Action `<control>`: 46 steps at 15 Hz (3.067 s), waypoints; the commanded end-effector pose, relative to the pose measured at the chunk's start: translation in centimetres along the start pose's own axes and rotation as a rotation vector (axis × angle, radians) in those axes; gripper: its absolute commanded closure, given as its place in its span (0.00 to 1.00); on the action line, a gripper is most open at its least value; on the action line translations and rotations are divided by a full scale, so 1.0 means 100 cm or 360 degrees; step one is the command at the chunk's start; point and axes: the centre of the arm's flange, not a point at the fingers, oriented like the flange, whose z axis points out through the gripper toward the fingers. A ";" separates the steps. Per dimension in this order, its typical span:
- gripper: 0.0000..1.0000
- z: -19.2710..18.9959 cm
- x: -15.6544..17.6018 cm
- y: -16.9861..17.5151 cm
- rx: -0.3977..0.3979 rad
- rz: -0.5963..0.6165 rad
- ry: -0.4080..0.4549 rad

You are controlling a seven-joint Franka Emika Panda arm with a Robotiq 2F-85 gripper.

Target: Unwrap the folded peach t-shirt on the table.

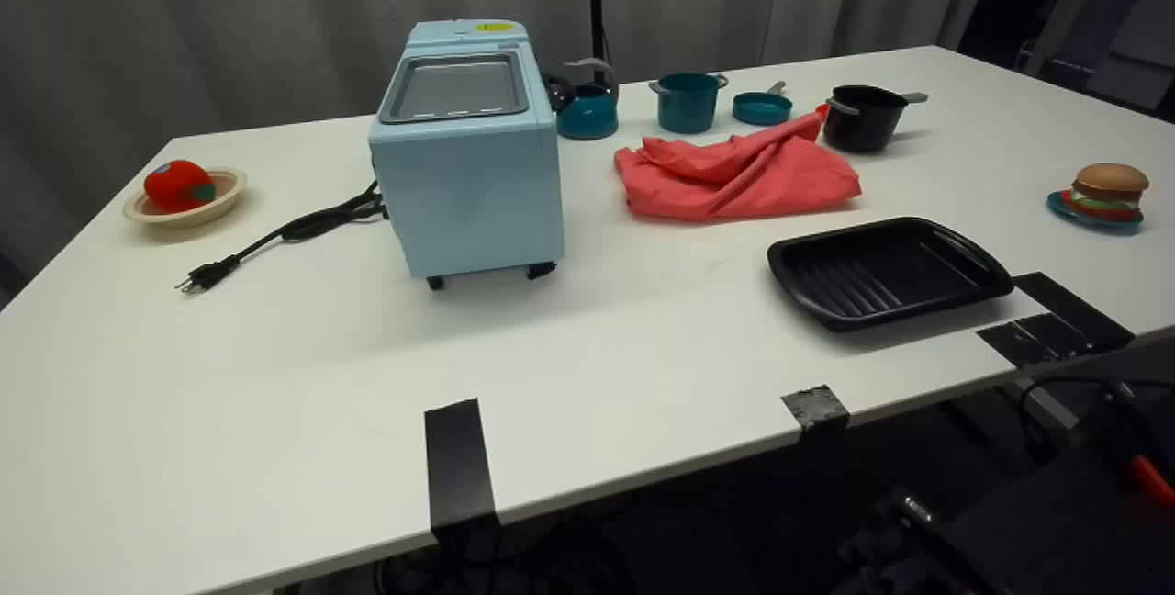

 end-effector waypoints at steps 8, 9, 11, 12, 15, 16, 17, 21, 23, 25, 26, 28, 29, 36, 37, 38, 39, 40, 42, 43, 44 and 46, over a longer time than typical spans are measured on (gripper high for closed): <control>0.00 0.000 0.000 0.000 0.0000 0.0000 0.0000; 0.00 0.000 0.000 0.000 0.0000 0.0000 0.0000; 0.00 0.000 0.000 0.000 0.0000 0.0000 0.0000; 0.00 0.000 0.000 0.000 0.0000 0.0000 0.0000; 0.00 0.000 0.000 0.000 0.0000 0.0000 0.0000; 0.00 0.000 0.000 0.000 0.0000 0.0000 0.0000; 0.00 0.000 0.000 0.000 0.0000 0.0000 0.0000; 0.00 0.000 0.000 0.000 0.0000 0.0000 0.0000; 0.00 0.000 0.000 0.000 0.0000 0.0000 0.0000; 0.00 0.000 0.000 0.000 0.0000 0.0000 0.0000; 0.00 0.005 0.004 0.000 0.0012 0.0001 -0.0011; 0.00 0.019 0.018 0.001 0.0012 -0.0004 -0.0019; 0.00 0.027 0.025 0.001 0.0013 -0.0009 -0.0024; 0.00 0.119 0.090 -0.003 0.0059 0.0034 -0.0025; 0.00 0.133 0.100 -0.004 0.0067 0.0045 -0.0031; 0.00 0.146 0.107 -0.004 0.0072 0.0056 -0.0037; 0.00 0.158 0.116 -0.006 0.0076 0.0069 -0.0042; 0.00 0.170 0.123 -0.006 0.0084 0.0080 -0.0049; 0.00 0.191 0.139 -0.011 0.0093 0.0101 -0.0059; 0.00 0.199 0.147 -0.013 0.0096 0.0109 -0.0064; 0.00 0.206 0.153 -0.013 0.0094 0.0115 -0.0072; 0.00 0.219 0.165 -0.011 0.0075 0.0126 -0.0088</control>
